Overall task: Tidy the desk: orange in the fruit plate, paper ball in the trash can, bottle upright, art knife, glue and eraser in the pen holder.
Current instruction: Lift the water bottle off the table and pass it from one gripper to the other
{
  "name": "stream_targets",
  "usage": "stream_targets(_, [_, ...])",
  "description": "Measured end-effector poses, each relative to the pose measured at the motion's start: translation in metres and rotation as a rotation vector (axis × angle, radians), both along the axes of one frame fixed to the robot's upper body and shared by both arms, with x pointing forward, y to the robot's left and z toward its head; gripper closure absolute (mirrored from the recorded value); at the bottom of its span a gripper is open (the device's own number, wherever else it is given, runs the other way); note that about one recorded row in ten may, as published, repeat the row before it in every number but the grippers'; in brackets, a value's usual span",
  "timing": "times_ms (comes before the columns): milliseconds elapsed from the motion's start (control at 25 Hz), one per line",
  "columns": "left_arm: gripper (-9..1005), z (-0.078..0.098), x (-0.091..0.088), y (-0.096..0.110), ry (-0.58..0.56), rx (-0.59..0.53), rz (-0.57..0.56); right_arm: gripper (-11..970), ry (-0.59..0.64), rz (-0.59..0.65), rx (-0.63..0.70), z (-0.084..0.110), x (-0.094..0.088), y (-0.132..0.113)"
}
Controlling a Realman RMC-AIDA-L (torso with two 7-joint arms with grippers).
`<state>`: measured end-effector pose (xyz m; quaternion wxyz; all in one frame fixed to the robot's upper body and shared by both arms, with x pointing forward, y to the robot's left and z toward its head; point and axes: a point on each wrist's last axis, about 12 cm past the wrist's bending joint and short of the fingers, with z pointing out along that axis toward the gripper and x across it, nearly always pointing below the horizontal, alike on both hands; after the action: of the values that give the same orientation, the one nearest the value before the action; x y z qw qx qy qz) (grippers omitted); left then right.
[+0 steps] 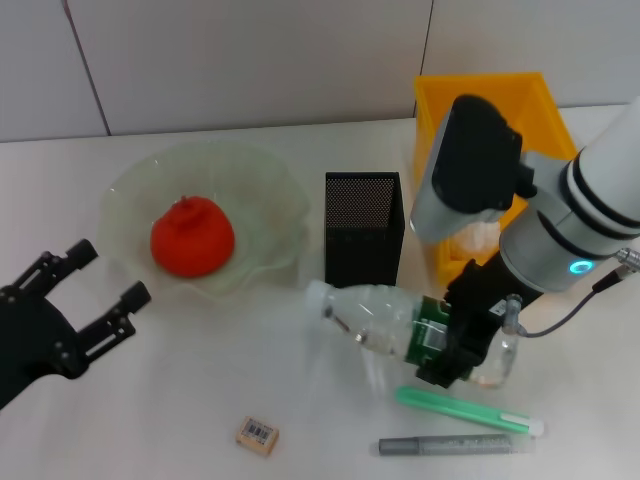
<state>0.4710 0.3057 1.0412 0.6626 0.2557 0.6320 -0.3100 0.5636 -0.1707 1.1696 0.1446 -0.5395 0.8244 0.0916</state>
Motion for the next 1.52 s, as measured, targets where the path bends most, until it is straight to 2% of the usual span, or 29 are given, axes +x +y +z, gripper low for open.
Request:
stream_targets(80, [267,0.003,-0.001,0.002,0.006,-0.047,0.01,189,0.0,0.007,0.08,0.007,-0.002,-0.002])
stream_targets(120, [268,0.005,-0.002,0.002,0.015,-0.086,0.009,189,0.003,0.013,0.167,0.013,-0.003,-0.007])
stream_targets(160, [268,0.005,-0.002,0.002,0.015,-0.086,0.009,190,0.003,0.013,0.167,0.013,-0.003,-0.007])
stream_targets(280, [269,0.01,-0.004,0.002,0.021,-0.148,-0.016,190,0.003,0.013,0.285,0.016,-0.006,-0.018])
stream_targets(320, [270,0.012,-0.006,0.001,0.03,-0.186,-0.038,190,-0.001,0.007,0.357,0.015,-0.009,-0.026])
stream_targets(480, [271,0.017,-0.007,-0.004,0.051,-0.267,-0.084,190,-0.018,-0.015,0.444,0.009,-0.014,-0.039])
stream_targets(560, [272,0.021,-0.004,-0.014,0.08,-0.347,-0.135,190,-0.043,0.011,0.552,0.002,-0.022,-0.046])
stream_targets(640, [273,0.023,-0.001,-0.02,0.101,-0.383,-0.168,190,-0.055,0.034,0.647,-0.002,-0.028,-0.05])
stream_targets(680, [273,0.023,-0.001,-0.02,0.101,-0.383,-0.168,189,-0.055,0.034,0.647,-0.002,-0.028,-0.05])
stream_targets(720, [273,0.025,0.002,-0.026,0.11,-0.408,-0.195,189,-0.051,0.034,0.716,-0.005,-0.031,-0.053])
stream_targets(920, [275,0.032,0.011,-0.042,0.15,-0.464,-0.285,189,-0.041,0.049,0.779,-0.014,-0.033,-0.054])
stream_targets(1120, [277,0.035,0.015,-0.047,0.2,-0.506,-0.331,189,-0.056,0.077,0.851,-0.016,-0.036,-0.052])
stream_targets(1520, [281,0.038,0.018,-0.056,0.216,-0.51,-0.386,189,-0.068,0.12,0.921,-0.015,-0.032,-0.045])
